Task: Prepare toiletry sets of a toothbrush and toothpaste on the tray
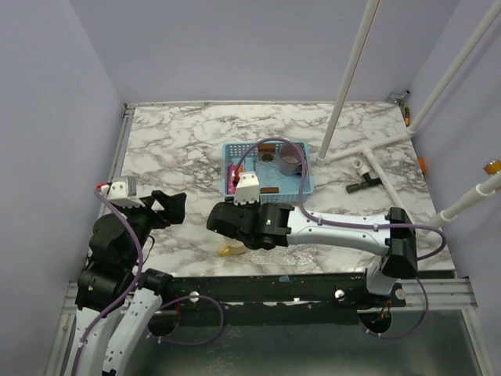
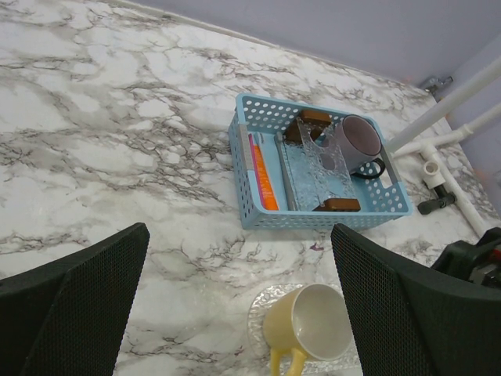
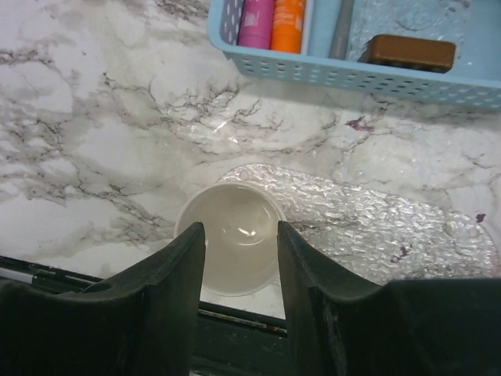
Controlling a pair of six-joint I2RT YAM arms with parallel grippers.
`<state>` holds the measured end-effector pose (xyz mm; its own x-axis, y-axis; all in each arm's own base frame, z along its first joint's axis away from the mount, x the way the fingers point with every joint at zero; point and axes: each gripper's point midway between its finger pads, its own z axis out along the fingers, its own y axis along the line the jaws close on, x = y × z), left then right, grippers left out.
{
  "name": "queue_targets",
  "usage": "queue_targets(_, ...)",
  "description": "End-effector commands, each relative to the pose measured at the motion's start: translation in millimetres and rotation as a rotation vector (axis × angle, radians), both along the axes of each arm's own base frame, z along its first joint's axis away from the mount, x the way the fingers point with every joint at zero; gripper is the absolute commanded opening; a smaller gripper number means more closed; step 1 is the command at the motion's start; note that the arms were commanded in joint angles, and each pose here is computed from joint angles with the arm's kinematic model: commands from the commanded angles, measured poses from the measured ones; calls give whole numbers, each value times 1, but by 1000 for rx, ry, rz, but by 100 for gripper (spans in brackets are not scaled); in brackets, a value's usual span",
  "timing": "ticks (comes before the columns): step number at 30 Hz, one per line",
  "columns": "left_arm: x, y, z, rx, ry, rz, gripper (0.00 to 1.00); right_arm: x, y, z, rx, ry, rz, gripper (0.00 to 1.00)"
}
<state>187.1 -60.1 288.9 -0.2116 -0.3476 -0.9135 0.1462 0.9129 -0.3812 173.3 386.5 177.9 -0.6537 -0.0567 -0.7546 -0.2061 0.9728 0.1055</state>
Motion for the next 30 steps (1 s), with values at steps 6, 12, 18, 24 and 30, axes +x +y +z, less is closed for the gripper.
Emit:
queue_targets(6,2,1,-12,14,38,9,99,57,-65,20,-133,-89,-49,43)
queue_targets(12,4,1,-14,18,47,8,99,107,-91,28,-114,-88,-58,43)
queue_targets(18,6,-2,-17,21,63,0,99,156,-112,19,-103,-60,-79,44)
queue_targets(24,8,-3,-20,27,78,-2,99,198,-129,2,-130,-12,-84,44)
queue_targets(30,10,-4,-22,32,89,-5,99,230,-138,-14,-142,29,-69,44)
